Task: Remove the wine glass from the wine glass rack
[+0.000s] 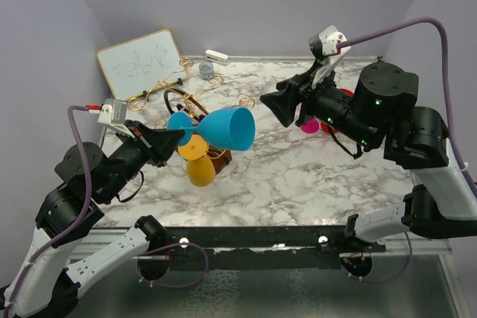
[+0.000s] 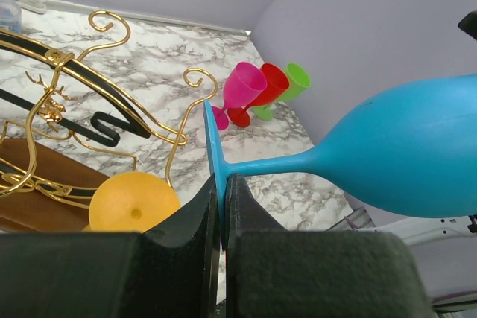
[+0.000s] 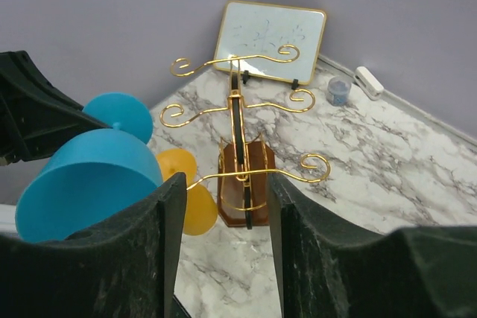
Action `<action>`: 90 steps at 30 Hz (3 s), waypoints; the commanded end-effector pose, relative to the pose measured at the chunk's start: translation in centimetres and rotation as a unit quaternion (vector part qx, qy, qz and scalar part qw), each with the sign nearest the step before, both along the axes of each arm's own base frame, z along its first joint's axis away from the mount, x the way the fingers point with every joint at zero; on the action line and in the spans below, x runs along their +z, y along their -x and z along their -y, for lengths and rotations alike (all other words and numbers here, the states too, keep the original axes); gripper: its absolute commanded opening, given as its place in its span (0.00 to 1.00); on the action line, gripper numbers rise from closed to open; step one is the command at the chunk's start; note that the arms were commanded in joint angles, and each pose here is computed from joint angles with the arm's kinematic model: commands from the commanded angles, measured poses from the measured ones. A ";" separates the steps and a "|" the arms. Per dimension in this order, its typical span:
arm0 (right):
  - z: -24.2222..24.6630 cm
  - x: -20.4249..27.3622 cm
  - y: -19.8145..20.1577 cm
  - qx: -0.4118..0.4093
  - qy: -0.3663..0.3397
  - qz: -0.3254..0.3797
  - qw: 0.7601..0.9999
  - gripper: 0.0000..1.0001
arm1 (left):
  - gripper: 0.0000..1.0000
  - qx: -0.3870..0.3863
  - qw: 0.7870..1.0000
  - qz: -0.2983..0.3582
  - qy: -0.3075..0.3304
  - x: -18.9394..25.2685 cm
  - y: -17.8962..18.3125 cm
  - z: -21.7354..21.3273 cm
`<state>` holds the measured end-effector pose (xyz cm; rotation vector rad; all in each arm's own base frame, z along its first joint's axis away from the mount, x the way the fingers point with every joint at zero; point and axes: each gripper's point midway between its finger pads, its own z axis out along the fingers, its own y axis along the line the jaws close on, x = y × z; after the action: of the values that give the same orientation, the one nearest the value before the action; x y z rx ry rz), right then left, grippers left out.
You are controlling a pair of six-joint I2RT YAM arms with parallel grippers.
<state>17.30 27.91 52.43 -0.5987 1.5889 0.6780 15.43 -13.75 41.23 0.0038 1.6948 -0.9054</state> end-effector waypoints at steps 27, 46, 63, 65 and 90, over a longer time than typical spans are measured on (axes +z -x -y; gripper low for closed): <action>-5.3 -2.6 1.0 0.091 0.044 0.009 0.995 0.01 | 0.31 -0.006 1.000 0.009 -0.008 0.7 -0.8 0.9; 4.5 -2.2 -17.2 -0.190 0.068 0.038 0.979 0.01 | 0.99 0.018 1.000 0.005 -0.005 0.5 -1.2 0.1; 13.0 -19.6 -20.5 -0.238 0.135 -0.240 0.931 0.01 | 0.69 -0.004 0.999 -0.002 -0.037 -0.4 -0.9 0.7; 13.6 -21.0 -19.3 -0.235 0.152 -0.252 0.926 0.01 | 0.69 -0.007 0.999 -0.007 -0.044 -0.8 -1.0 0.8; 18.7 -30.6 -15.4 -0.406 0.116 -0.348 0.837 0.01 | 0.70 -0.003 0.997 -0.042 -0.067 -4.2 -0.3 0.1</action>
<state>31.74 11.40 20.38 0.0583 2.4419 0.1513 15.60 -13.76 37.58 0.0680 1.8250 -0.8079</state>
